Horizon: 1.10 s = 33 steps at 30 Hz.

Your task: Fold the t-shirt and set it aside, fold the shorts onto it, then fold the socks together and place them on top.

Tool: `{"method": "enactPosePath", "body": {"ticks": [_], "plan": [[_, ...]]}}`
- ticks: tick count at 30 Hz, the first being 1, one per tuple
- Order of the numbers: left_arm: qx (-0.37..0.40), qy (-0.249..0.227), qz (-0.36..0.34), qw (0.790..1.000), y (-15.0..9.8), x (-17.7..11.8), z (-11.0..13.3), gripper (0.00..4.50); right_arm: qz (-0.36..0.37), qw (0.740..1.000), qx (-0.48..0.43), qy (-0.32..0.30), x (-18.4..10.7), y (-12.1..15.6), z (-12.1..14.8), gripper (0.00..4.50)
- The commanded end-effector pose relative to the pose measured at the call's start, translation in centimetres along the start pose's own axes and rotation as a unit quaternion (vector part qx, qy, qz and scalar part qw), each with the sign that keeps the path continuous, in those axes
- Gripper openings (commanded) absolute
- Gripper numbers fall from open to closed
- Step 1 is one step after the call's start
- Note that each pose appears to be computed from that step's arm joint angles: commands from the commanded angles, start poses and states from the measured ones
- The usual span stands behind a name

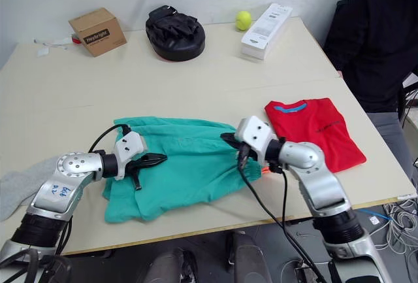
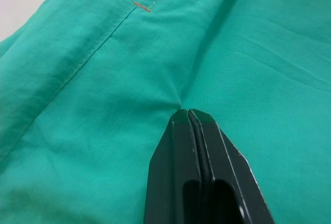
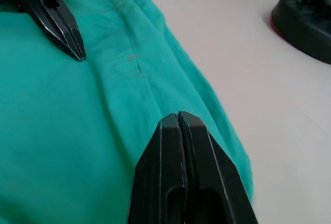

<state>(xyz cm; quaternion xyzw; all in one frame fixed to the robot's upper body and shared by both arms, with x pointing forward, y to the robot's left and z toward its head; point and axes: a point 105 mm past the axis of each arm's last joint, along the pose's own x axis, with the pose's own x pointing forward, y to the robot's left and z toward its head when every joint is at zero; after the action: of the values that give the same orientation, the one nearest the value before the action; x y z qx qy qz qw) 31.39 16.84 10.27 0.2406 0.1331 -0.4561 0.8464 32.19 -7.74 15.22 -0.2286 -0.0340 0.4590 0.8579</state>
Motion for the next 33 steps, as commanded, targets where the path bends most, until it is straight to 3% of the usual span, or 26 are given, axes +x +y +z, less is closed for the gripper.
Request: {"method": "enactPosePath", "body": {"ticks": [1,8,13,16,20,24,26,33], "plan": [[-0.019,0.021,0.001,1.0,-0.4,-0.1,-1.0,0.01,-0.035,0.999,-0.012,0.006,0.3,-0.8,-0.2,0.04],[-0.005,0.022,-0.01,1.0,-0.7,0.1,-0.6,0.01,-0.022,1.0,0.018,0.005,0.2,0.3,-0.7,0.04],[0.001,-0.013,-0.032,0.999,-1.0,0.0,1.7,0.01,0.042,0.996,0.081,-0.012,-1.1,2.5,-0.2,0.04],[0.012,-0.037,-0.061,0.997,-1.6,0.7,3.6,0.01,0.069,0.992,0.098,0.027,-1.2,3.8,-1.6,0.04],[0.049,-0.038,-0.075,0.995,-1.2,3.2,4.8,0.01,-0.012,0.99,0.069,0.123,-1.2,1.3,-5.7,0.04],[0.066,-0.052,-0.092,0.992,-0.6,5.5,6.6,0.01,-0.069,0.984,0.084,0.142,-2.8,-0.7,-6.5,0.04],[0.068,-0.04,-0.097,0.992,-0.2,6.6,6.4,0.01,-0.079,0.983,0.086,0.145,-3.6,-1.1,-6.3,0.04],[0.08,0.039,-0.087,0.992,1.3,8.5,1.8,0.01,-0.118,0.972,0.082,0.184,-7.6,-1.6,-6.9,0.04]]}}
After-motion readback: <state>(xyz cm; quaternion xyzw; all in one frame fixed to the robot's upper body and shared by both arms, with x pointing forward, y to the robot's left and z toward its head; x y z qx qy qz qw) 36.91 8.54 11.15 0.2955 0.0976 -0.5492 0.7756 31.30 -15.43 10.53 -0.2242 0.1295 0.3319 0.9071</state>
